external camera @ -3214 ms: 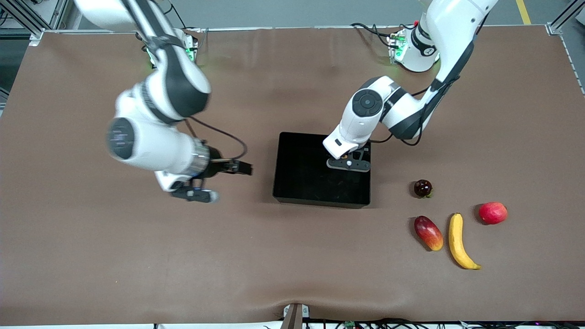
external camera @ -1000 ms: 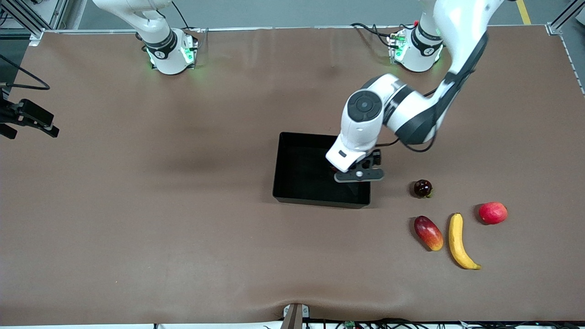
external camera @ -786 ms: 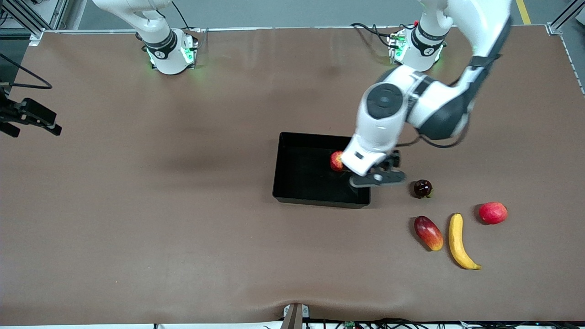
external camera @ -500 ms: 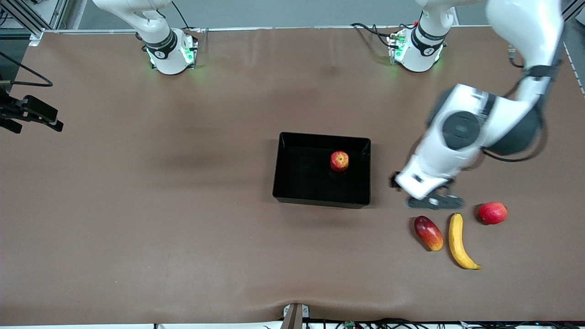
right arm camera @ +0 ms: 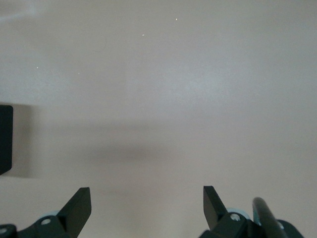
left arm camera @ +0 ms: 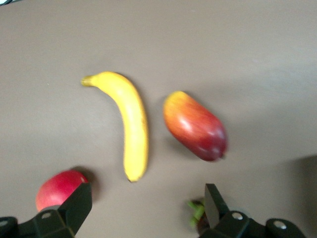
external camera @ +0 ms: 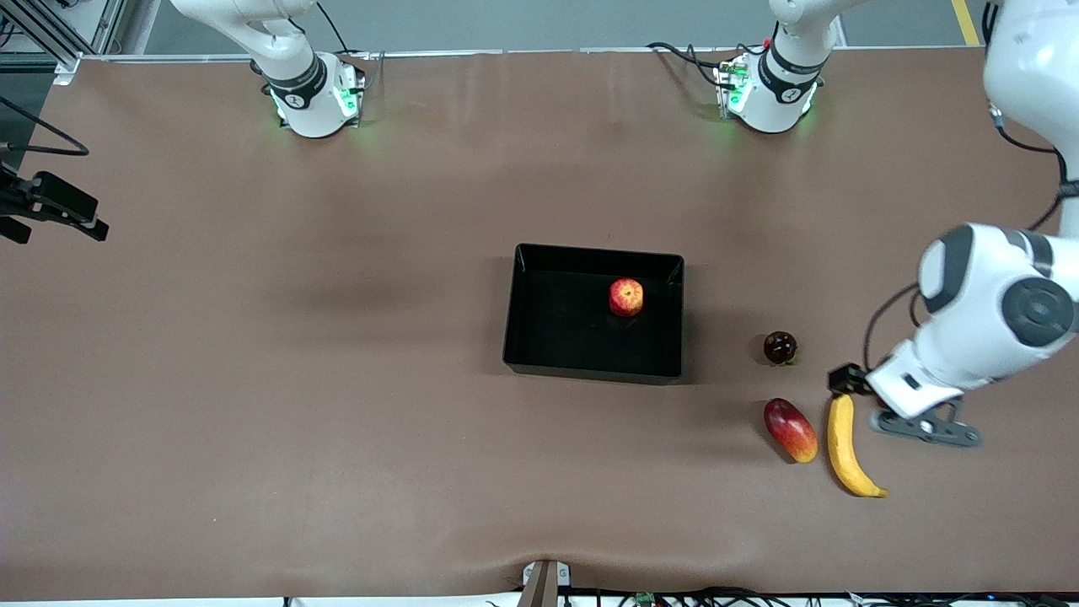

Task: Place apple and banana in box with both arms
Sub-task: 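Move the left gripper over to the yellow banana, then close the left gripper around the banana's middle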

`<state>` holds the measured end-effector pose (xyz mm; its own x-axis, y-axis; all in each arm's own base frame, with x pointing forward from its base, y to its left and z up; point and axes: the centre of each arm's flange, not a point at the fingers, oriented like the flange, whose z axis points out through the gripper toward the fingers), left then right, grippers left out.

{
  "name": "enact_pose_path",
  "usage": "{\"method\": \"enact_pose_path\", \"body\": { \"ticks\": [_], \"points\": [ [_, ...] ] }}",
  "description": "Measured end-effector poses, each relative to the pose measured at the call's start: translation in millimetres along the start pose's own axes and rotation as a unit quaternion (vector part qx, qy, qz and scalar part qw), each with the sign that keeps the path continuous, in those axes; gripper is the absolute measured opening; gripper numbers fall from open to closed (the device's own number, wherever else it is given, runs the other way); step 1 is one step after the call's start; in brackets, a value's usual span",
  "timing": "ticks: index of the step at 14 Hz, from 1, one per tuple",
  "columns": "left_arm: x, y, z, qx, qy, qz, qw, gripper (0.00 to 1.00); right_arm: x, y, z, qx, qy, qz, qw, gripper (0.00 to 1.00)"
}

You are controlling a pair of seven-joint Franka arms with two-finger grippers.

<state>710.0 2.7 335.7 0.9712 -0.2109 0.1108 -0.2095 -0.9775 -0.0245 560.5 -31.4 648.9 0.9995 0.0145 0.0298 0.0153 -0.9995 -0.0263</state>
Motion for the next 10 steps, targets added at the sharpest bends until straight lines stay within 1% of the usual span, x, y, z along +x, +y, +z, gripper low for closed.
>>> {"method": "enact_pose_path", "body": {
  "ticks": [2,4,5,6,7,8,9,10],
  "points": [
    [3,-19,33,-0.018,0.02,-0.009,1.0,1.0,-1,0,0,0.0,-0.003,0.001,1.0,1.0],
    [6,-21,59,-0.027,0.034,-0.014,0.999,1.0,-1,0,0,0.0,-0.004,0.001,1.0,1.0],
    [7,-21,69,-0.032,0.04,-0.015,0.999,0.97,-1,0,-1,0.0,-0.004,0.005,1.0,1.0],
    [8,-21,78,-0.034,0.044,-0.017,0.998,0.97,-1,-1,-1,0.0,-0.003,0.011,1.0,1.0],
    [8,-23,86,-0.035,0.046,-0.018,0.998,0.91,-1,-2,-2,0.0,-0.003,0.018,1.0,1.0],
    [7,-27,93,-0.032,0.048,-0.019,0.998,0.91,-1,-3,-2,0.0,-0.003,0.023,1.0,1.0],
    [6,-31,100,-0.027,0.048,-0.02,0.998,0.85,-1,-3,-3,0.0,-0.003,0.024,1.0,1.0],
    [5,-34,108,-0.021,0.048,-0.021,0.998,0.85,-1,-3,-3,0.0,-0.002,0.025,1.0,1.0]
  ]
}}
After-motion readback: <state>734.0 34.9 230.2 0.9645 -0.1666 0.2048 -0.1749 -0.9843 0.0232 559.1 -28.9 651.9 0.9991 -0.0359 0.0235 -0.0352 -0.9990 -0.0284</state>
